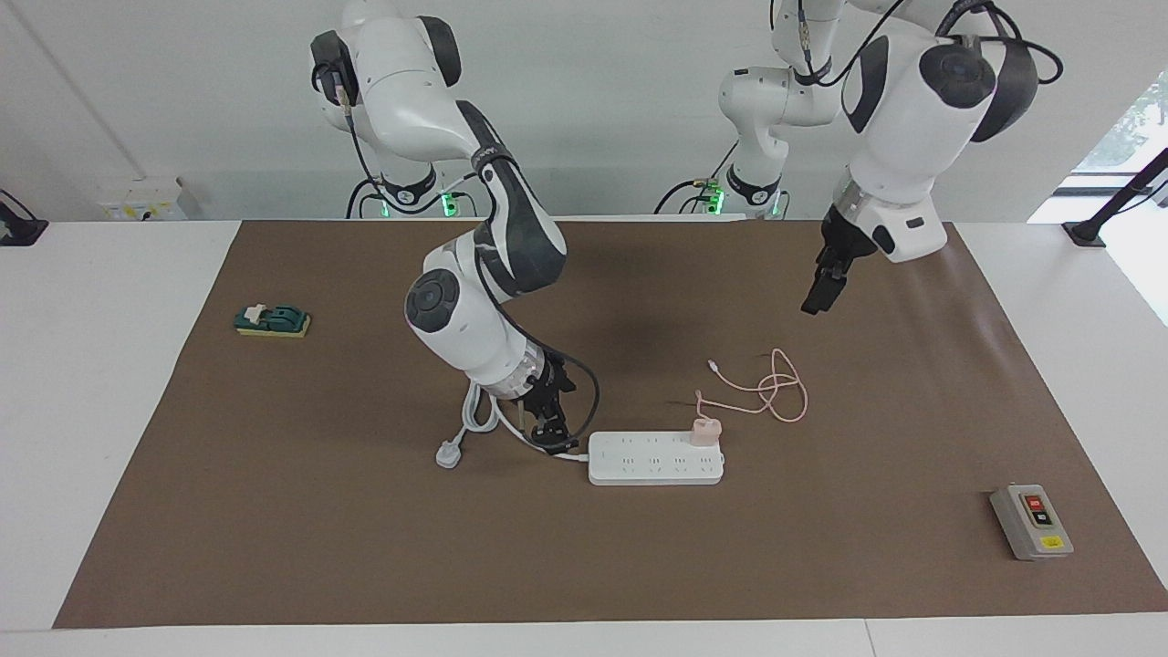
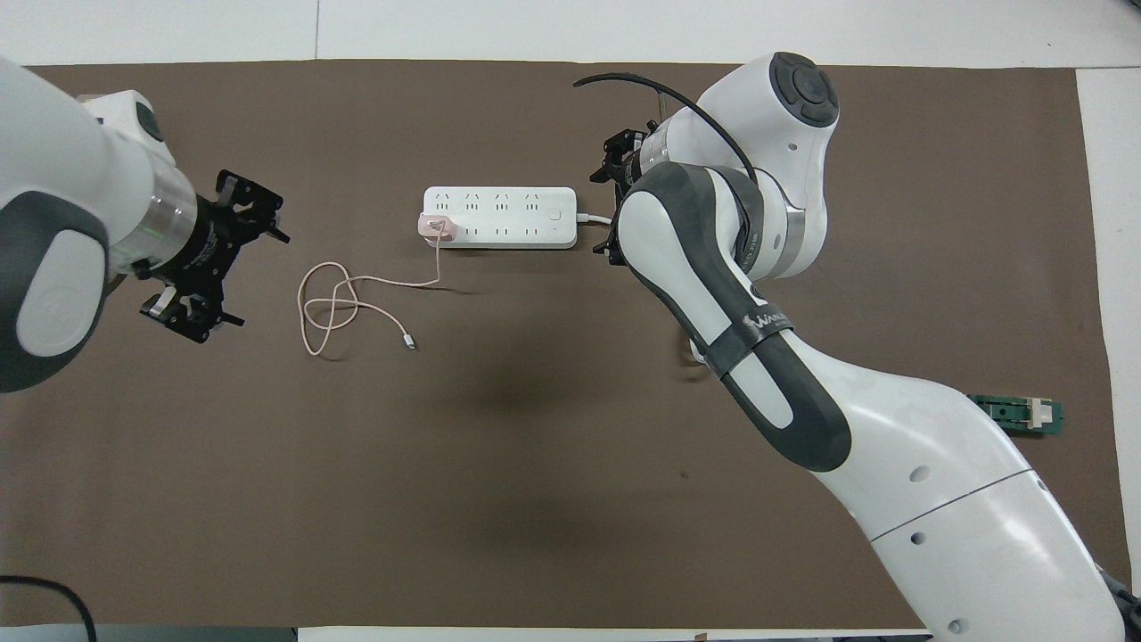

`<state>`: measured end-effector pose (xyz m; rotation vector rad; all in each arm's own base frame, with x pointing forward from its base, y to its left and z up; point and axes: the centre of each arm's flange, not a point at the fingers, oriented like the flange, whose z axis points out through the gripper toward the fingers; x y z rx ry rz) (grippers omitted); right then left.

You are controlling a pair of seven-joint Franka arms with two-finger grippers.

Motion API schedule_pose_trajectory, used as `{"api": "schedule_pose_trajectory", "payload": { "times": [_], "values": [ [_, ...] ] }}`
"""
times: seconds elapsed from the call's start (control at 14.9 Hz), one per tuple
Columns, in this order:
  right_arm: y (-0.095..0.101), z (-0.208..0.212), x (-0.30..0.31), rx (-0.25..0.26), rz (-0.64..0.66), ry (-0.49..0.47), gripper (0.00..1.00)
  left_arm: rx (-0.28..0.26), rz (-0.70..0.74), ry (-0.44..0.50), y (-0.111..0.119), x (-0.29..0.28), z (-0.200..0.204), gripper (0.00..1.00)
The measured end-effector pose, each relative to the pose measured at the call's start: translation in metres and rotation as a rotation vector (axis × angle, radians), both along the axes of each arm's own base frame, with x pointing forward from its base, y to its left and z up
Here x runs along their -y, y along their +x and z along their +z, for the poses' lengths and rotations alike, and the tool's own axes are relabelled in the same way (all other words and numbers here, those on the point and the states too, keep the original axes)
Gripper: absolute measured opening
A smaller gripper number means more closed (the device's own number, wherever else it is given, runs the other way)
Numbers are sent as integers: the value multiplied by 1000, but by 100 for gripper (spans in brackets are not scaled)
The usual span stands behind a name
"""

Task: Unplug charger and place it aside
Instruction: 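Grasp the pink charger with the left gripper while the right gripper holds the strip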

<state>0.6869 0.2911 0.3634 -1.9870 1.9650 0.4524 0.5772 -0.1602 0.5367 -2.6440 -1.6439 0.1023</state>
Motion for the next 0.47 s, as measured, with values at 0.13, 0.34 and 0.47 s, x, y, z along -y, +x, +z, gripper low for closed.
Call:
{"api": "schedule_pose_trajectory", "payload": {
  "times": [0.13, 0.34, 0.47],
  "values": [
    [10, -7, -7, 9, 6, 3, 100, -3, 90, 3, 26, 17, -21, 100],
    [32, -46, -22, 8, 21, 7, 100, 11, 203, 4, 51, 47, -53, 100],
    [34, -53, -29, 8, 28, 17, 100, 13, 243, 29, 60, 64, -76, 100]
  ]
}}
